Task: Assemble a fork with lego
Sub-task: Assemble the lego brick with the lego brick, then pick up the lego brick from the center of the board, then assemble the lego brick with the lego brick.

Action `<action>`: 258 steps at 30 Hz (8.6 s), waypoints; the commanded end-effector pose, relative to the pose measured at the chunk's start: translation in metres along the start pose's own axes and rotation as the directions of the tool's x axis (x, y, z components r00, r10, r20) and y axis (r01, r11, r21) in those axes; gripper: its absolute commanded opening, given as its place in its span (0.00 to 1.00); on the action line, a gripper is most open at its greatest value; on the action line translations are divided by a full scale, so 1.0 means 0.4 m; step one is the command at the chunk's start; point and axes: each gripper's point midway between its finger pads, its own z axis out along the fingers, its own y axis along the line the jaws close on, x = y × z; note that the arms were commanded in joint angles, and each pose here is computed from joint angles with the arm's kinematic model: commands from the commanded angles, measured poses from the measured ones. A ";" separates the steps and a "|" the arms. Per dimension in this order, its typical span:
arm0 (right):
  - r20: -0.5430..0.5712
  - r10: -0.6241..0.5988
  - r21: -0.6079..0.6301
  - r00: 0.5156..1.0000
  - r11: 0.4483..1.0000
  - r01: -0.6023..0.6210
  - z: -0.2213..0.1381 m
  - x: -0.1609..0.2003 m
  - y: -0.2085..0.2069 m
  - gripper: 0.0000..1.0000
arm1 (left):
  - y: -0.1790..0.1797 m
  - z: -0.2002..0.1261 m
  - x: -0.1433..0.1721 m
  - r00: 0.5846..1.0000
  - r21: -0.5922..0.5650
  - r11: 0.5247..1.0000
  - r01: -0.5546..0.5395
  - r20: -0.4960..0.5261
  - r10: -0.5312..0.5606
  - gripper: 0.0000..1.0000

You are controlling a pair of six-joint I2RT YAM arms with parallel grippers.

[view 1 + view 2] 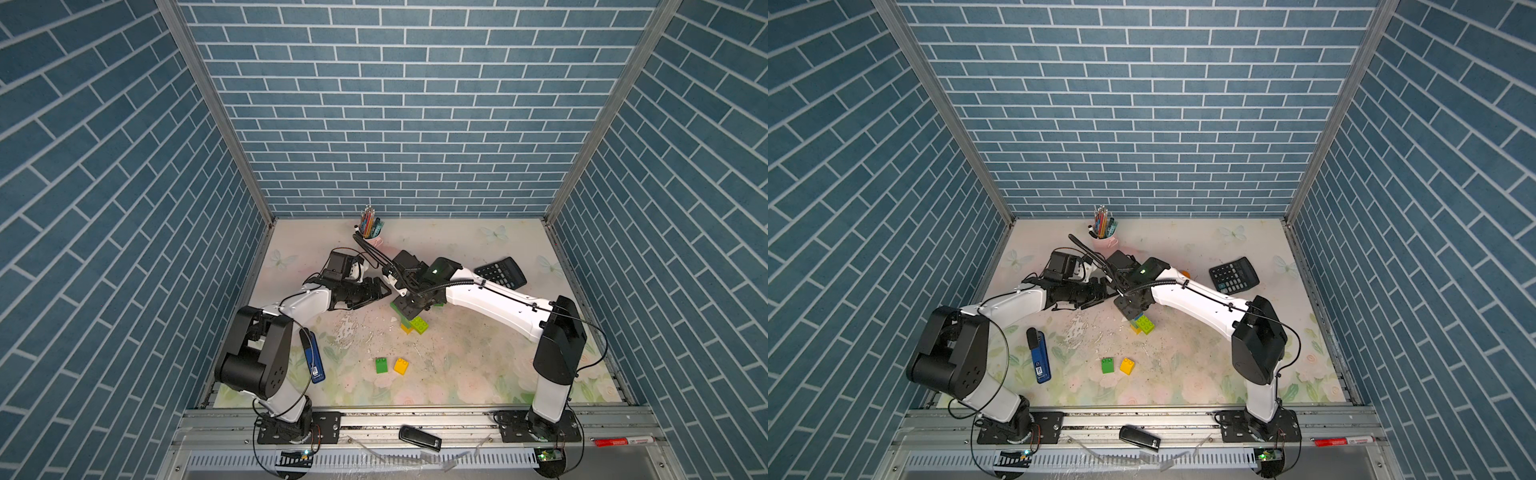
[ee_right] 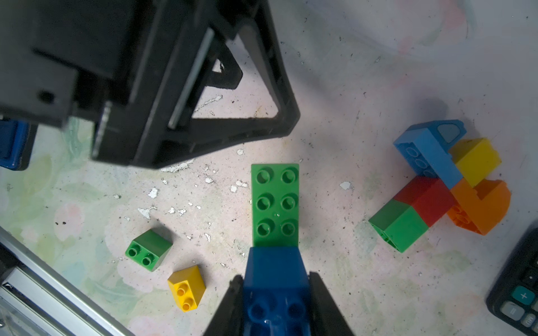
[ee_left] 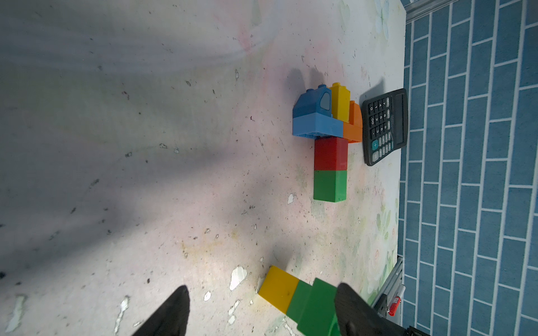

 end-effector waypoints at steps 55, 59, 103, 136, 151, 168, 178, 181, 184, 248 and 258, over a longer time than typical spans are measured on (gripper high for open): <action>-0.342 -0.047 -0.005 0.939 0.999 0.048 0.090 0.158 0.007 0.00 | 0.017 -0.006 0.076 0.999 -0.012 1.000 -0.008 -0.042 0.008 0.80; -0.306 -0.037 -0.008 0.951 0.999 0.037 0.082 0.142 0.007 0.00 | 0.014 -0.013 0.071 0.999 -0.017 1.000 -0.012 -0.035 0.011 0.80; 0.047 0.464 0.070 0.885 0.882 -0.466 0.162 0.141 0.307 0.49 | 0.209 -0.344 0.205 0.889 -0.243 0.932 0.270 0.434 -0.144 0.86; -0.040 0.571 0.182 0.820 0.811 -0.556 0.207 0.196 0.305 0.48 | 0.210 -0.356 0.219 0.887 -0.238 0.938 0.251 0.445 -0.125 0.86; -0.061 0.586 0.168 0.808 0.804 -0.570 0.222 0.202 0.306 0.33 | 0.208 -0.356 0.219 0.888 -0.235 0.940 0.247 0.444 -0.122 0.86; 0.314 0.417 -0.129 0.853 0.909 -0.397 0.010 0.062 0.265 0.08 | 0.069 -0.383 0.135 0.903 -0.130 0.990 0.049 0.430 0.011 0.82; 0.490 0.319 -0.056 0.811 0.940 -0.335 -0.182 0.144 0.092 0.00 | -0.145 -0.294 0.104 0.918 0.018 0.962 -0.271 0.304 0.253 0.79; 0.461 0.285 -0.024 0.840 0.951 -0.310 -0.213 0.188 0.051 0.00 | -0.191 -0.262 0.091 0.915 0.046 0.948 -0.316 0.279 0.291 0.78; 0.413 0.301 -0.009 0.860 0.945 -0.326 -0.221 0.221 0.013 0.00 | -0.221 -0.220 0.078 0.922 0.086 0.939 -0.333 0.241 0.304 0.76; 0.204 0.558 0.225 0.804 0.773 -0.593 0.142 0.435 -0.139 0.00 | -0.215 -0.108 0.127 0.945 0.139 0.935 -0.326 0.067 0.319 0.64; 0.382 0.410 0.196 0.828 0.840 -0.506 -0.053 0.291 -0.170 0.00 | -0.234 -0.086 0.141 0.947 0.210 0.925 -0.317 0.019 0.321 0.54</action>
